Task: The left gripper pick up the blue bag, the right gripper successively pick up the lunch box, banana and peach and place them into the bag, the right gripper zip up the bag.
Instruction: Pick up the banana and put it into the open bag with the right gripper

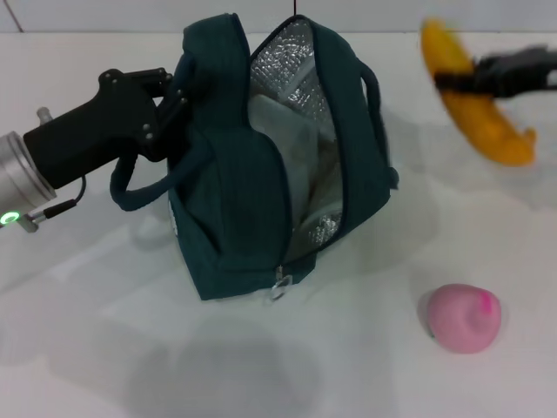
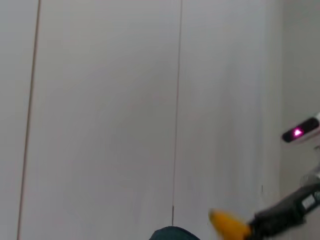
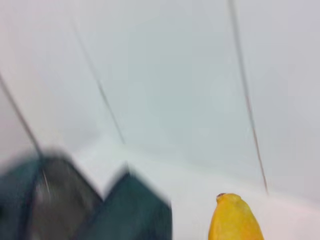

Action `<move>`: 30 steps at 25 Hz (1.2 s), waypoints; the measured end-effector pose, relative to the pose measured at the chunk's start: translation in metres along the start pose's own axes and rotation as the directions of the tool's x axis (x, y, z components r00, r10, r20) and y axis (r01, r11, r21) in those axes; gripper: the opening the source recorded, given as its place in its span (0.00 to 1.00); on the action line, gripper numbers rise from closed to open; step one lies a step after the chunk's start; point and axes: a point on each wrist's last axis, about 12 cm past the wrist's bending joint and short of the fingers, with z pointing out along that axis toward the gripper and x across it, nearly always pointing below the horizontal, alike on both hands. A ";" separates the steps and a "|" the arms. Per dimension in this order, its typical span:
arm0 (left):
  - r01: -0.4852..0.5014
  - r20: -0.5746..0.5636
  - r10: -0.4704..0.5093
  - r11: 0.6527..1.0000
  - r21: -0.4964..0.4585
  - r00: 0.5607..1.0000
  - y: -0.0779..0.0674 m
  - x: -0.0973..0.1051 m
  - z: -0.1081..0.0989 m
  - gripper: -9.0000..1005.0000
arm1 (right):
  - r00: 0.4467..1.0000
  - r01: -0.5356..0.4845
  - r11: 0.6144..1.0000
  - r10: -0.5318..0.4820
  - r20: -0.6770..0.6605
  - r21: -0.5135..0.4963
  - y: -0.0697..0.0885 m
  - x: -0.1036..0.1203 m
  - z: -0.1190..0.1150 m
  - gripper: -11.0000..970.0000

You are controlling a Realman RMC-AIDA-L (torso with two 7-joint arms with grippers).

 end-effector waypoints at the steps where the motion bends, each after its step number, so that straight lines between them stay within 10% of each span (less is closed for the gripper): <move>1: 0.001 0.001 -0.001 1.000 0.001 1.000 0.000 0.000 0.000 0.08 | 0.996 -0.016 1.000 0.018 0.089 -0.018 -0.002 0.002 -0.009 0.48; 7: 0.003 0.000 -0.003 1.000 0.003 1.000 -0.001 0.001 -0.001 0.08 | 0.799 -0.069 0.960 0.217 0.561 -0.272 0.000 0.022 -0.033 0.48; 12: 0.004 0.000 -0.004 1.000 0.017 1.000 -0.002 0.001 0.004 0.08 | 0.622 -0.057 0.866 0.420 0.661 -0.496 0.008 0.018 -0.027 0.49; 22: -0.010 -0.002 0.010 0.999 0.038 1.000 -0.003 0.000 0.011 0.08 | 0.726 -0.207 0.654 0.601 0.334 -0.727 0.046 0.015 0.034 0.51; 30: -0.008 -0.002 0.008 0.999 0.040 1.000 -0.004 0.001 0.012 0.08 | 0.806 -0.262 0.637 0.557 0.199 -0.725 0.062 0.024 0.055 0.52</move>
